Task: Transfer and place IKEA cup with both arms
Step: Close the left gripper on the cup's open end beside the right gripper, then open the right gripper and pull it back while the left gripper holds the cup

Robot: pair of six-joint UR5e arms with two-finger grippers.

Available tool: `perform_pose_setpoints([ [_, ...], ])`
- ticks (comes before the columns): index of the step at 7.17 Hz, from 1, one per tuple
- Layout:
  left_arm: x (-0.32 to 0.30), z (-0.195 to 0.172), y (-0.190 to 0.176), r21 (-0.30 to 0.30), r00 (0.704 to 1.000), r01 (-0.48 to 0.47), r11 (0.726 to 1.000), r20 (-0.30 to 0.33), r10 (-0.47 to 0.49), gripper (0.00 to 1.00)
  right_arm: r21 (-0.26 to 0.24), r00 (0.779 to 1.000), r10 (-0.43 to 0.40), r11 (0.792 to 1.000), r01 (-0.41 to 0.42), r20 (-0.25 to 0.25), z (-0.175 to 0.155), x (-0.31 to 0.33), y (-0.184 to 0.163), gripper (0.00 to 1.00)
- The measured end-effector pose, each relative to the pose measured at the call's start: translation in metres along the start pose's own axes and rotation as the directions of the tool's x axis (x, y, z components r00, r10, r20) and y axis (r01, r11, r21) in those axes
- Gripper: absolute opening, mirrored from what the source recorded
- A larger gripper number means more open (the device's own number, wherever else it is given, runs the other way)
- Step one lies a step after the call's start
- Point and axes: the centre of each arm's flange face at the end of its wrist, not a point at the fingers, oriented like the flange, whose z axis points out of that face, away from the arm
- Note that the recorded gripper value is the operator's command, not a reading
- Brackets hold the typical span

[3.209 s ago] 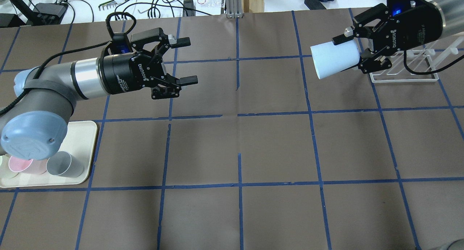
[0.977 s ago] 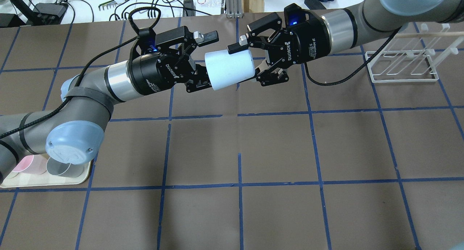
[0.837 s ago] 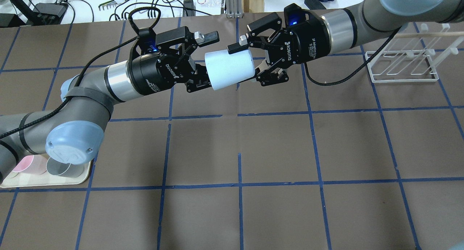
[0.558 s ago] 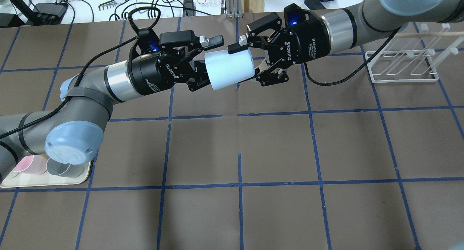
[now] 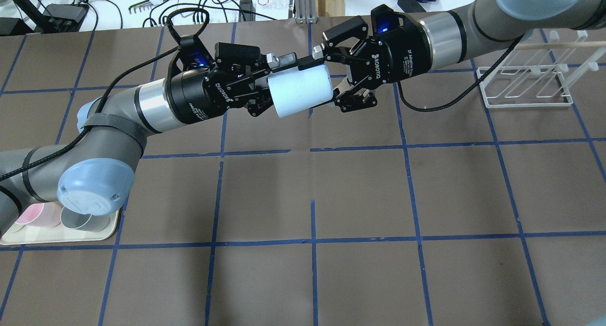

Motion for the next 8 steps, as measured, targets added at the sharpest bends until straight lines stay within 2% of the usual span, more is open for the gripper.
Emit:
perform_pose_setpoints([
  [2, 0.001, 0.000, 0.001, 0.000, 1.000, -0.001, 1.000, 0.000, 0.001, 0.27, 0.001, 1.000, 0.000, 1.000, 0.000, 0.000, 0.000, -0.001, 0.000, 1.00],
  [4, 0.002, 0.000, 0.001, -0.001, 1.000, -0.002, 1.000, 0.000, 0.002, 0.26, 0.000, 1.000, 0.003, 1.000, -0.003, -0.001, 0.000, -0.001, 0.000, 1.00],
  [6, 0.004, 0.000, 0.002, -0.001, 1.000, 0.009, 1.000, 0.000, -0.009, 0.12, 0.004, 1.000, 0.000, 1.000, 0.000, -0.001, -0.002, -0.003, 0.000, 1.00],
  [8, 0.006, -0.002, 0.002, 0.004, 1.000, 0.025, 1.000, -0.001, -0.025, 0.05, 0.034, 1.000, 0.002, 0.999, -0.002, 0.007, -0.017, -0.011, -0.006, 1.00],
])
